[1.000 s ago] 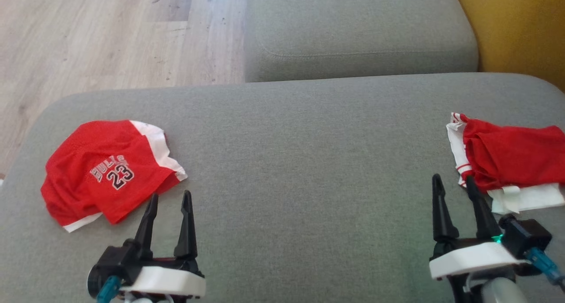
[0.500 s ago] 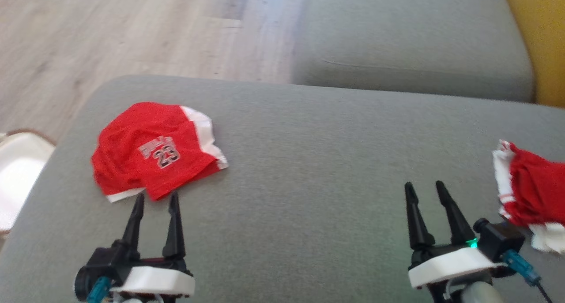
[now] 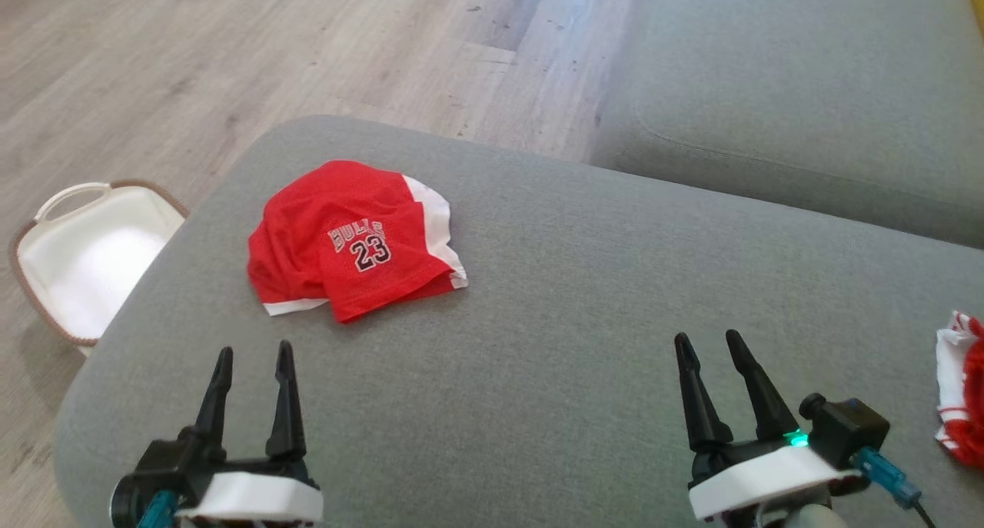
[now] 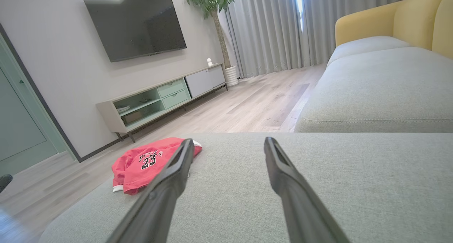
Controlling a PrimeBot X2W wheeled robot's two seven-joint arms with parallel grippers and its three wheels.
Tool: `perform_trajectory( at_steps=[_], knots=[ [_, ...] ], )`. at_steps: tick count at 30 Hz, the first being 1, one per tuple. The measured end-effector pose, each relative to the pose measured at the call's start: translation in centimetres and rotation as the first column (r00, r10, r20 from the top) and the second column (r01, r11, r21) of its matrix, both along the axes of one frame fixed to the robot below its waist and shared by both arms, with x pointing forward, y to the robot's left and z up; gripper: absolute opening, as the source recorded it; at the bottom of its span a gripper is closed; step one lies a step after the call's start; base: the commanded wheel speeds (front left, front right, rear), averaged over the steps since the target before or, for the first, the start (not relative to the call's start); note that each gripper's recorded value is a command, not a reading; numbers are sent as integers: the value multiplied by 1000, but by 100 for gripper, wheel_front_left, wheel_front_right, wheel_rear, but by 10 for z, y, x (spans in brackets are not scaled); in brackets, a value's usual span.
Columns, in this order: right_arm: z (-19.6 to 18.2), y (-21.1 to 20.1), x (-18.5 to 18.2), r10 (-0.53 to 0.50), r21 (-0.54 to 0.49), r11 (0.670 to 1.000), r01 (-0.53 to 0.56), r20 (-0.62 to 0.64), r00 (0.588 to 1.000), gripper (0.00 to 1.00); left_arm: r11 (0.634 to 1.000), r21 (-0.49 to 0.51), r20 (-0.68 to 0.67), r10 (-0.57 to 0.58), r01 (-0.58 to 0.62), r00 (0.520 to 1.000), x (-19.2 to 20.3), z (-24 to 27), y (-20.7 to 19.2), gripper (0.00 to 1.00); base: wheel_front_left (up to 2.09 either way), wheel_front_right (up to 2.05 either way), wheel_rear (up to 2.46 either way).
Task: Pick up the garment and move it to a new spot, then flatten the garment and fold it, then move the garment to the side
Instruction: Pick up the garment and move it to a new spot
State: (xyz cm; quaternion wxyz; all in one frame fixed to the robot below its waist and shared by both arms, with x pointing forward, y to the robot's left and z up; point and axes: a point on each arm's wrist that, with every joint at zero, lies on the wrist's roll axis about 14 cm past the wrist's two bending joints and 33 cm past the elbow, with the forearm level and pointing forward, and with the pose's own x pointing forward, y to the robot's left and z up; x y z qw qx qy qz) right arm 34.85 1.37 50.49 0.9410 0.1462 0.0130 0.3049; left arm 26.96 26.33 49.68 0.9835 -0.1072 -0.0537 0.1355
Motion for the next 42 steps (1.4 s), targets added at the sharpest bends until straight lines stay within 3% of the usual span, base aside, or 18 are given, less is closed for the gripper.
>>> perform_trajectory(
  at_steps=[15,22,26,30,34,38,42],
  knots=[
    [-6,-3,3,-12,18,1000,12,-31,999,100,1000,29,-21,-11,12,1000,8,-1,5,100,0,0,0],
    [-16,-23,19,-79,22,997,80,-53,996,100,982,126,-61,-131,138,989,81,22,0,100,0,0,0],
    [-13,-36,43,-129,36,991,130,-38,991,100,948,198,-156,-221,250,963,135,28,-12,100,0,0,0],
    [-14,-44,57,-159,40,986,160,-29,987,100,907,216,-300,-291,362,908,166,9,-27,100,0,0,0],
    [-25,-59,69,-202,25,979,204,-48,978,100,849,154,-521,-364,505,772,183,-41,-51,100,0,0,0],
    [-35,-79,76,-258,21,965,260,-70,964,100,790,99,-657,-405,606,636,189,-80,-67,100,0,0,0],
    [-48,-92,80,-294,6,955,296,-97,951,100,752,48,-738,-417,658,531,189,-110,-73,100,0,0,0]
  ],
)
